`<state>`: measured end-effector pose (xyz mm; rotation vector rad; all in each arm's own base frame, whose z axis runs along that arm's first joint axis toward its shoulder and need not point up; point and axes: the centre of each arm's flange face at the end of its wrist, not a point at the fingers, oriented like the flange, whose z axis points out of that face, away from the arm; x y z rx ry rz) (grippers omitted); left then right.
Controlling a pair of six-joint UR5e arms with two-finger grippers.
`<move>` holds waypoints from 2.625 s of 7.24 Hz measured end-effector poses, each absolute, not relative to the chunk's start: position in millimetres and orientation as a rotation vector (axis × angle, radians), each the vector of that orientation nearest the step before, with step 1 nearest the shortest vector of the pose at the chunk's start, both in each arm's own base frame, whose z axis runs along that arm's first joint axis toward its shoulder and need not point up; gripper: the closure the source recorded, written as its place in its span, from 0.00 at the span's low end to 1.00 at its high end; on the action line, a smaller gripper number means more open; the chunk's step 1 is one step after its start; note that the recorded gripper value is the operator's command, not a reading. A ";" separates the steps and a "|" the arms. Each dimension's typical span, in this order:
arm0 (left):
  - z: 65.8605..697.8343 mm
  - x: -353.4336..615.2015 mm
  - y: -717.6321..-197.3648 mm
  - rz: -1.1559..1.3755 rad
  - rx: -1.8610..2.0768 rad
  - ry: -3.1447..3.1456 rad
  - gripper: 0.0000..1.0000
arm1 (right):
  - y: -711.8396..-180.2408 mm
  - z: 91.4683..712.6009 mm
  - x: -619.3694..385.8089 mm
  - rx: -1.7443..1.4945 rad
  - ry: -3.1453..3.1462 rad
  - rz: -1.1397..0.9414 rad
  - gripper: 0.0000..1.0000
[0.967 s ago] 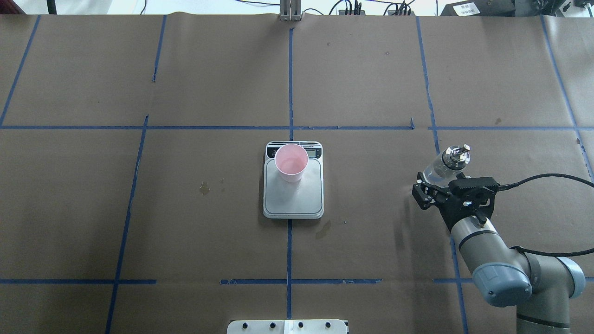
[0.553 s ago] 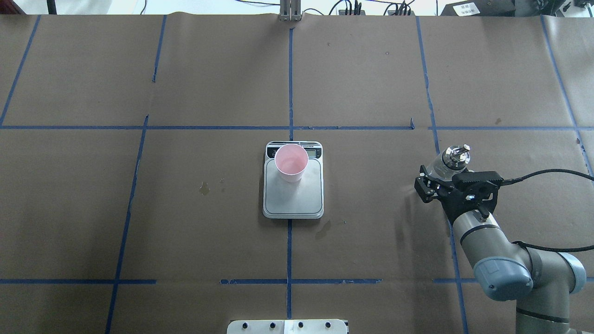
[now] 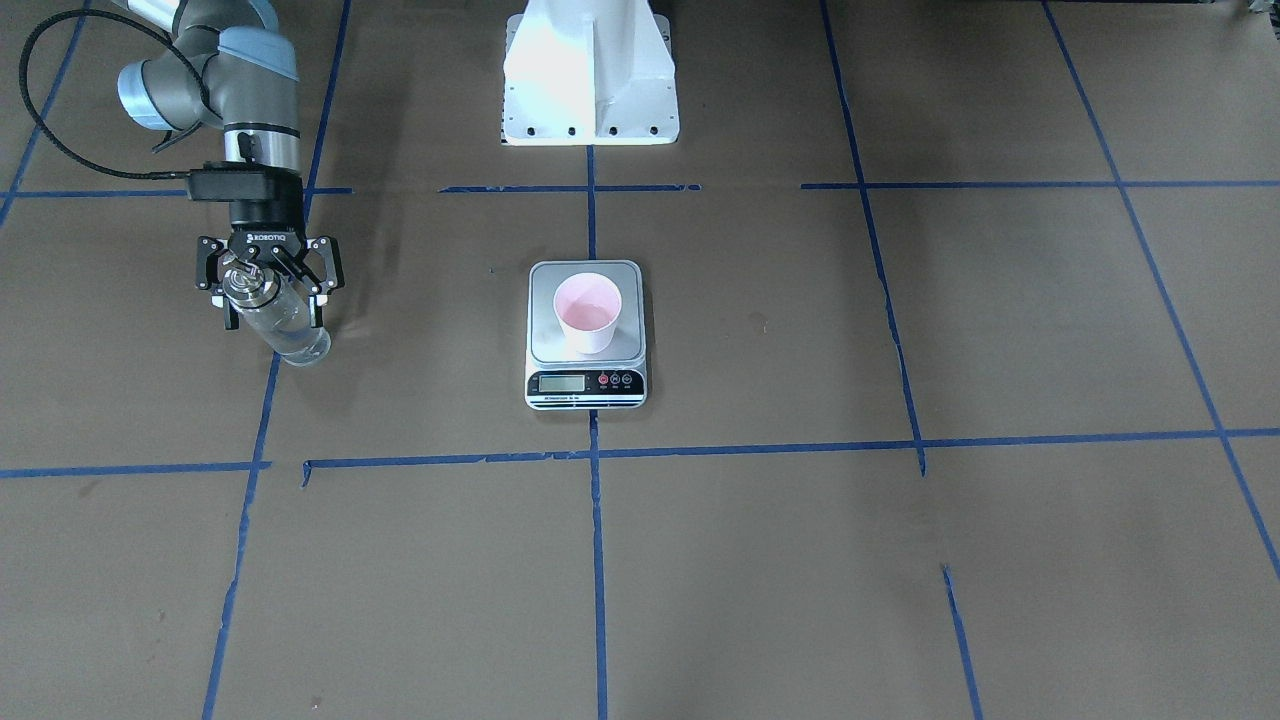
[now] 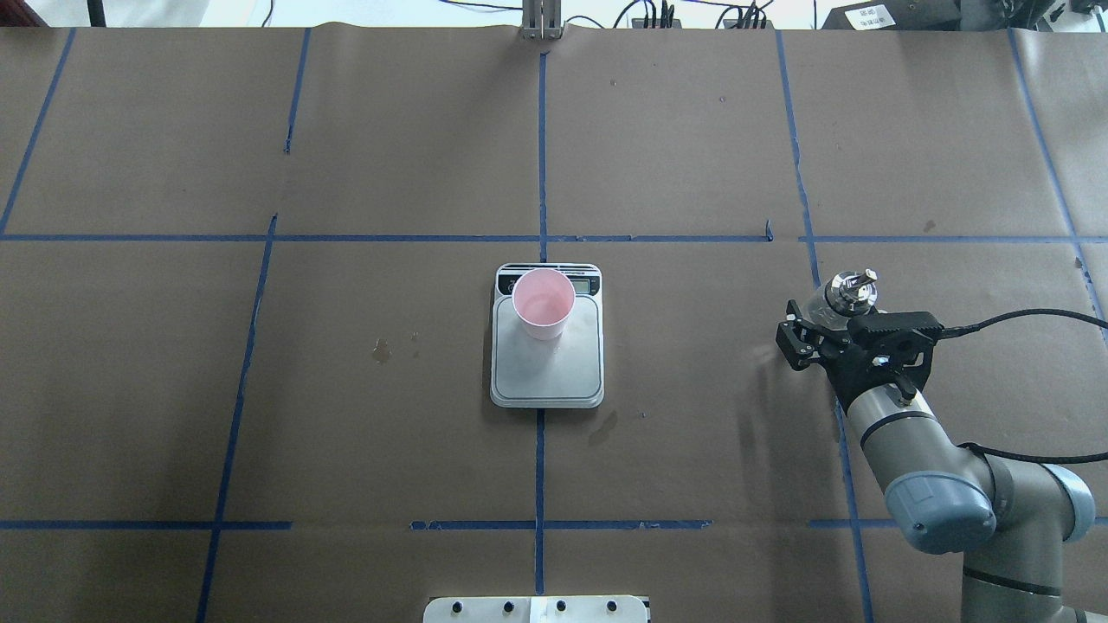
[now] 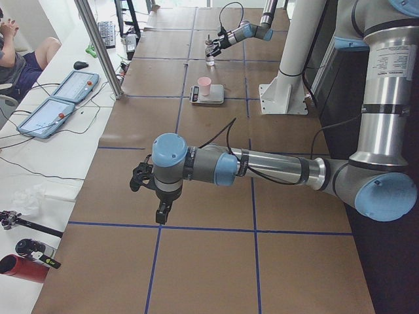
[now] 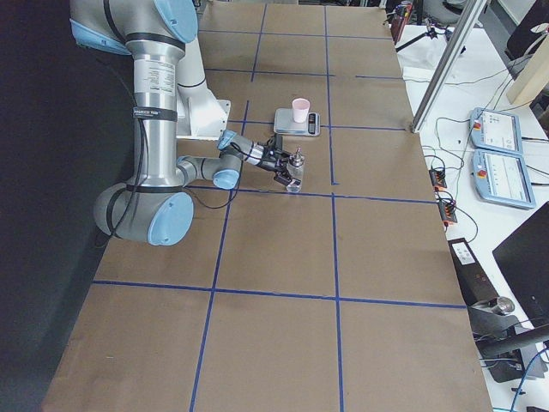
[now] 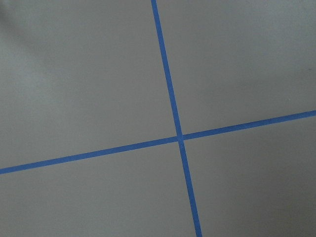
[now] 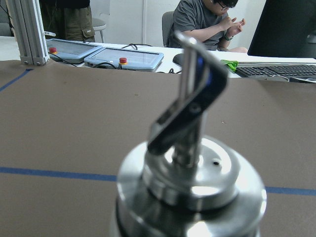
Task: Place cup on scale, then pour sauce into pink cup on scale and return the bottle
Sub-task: 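Lift the bottle with the right gripper and carry it toward the cup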
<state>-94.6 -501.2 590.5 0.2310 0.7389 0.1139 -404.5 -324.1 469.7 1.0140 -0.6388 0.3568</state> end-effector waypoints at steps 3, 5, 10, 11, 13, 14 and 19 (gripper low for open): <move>591.0 -94.6 -501.2 0.114 0.230 0.739 0.00 | -325.4 468.2 -404.5 1.015 -0.644 0.366 1.00; 591.1 -94.6 -501.2 0.113 0.230 0.739 0.00 | -326.1 465.5 -403.7 1.025 -0.644 0.374 1.00; 599.3 -94.4 -495.8 0.104 0.210 0.740 0.00 | -331.7 408.4 -388.0 1.109 -0.642 0.298 1.00; 609.8 -93.9 -486.7 0.095 0.188 0.742 0.00 | -332.2 399.3 -385.9 1.116 -0.654 0.303 1.00; 629.1 -92.8 -470.1 0.079 0.149 0.747 0.00 | -335.3 393.1 -381.8 1.126 -0.656 0.307 1.00; 634.8 -92.4 -464.2 0.075 0.138 0.748 0.00 | -336.4 389.2 -382.6 1.127 -0.662 0.308 1.00; 633.3 -92.2 -462.3 0.081 0.149 0.748 0.00 | -343.8 362.7 -406.3 1.166 -0.592 0.185 1.00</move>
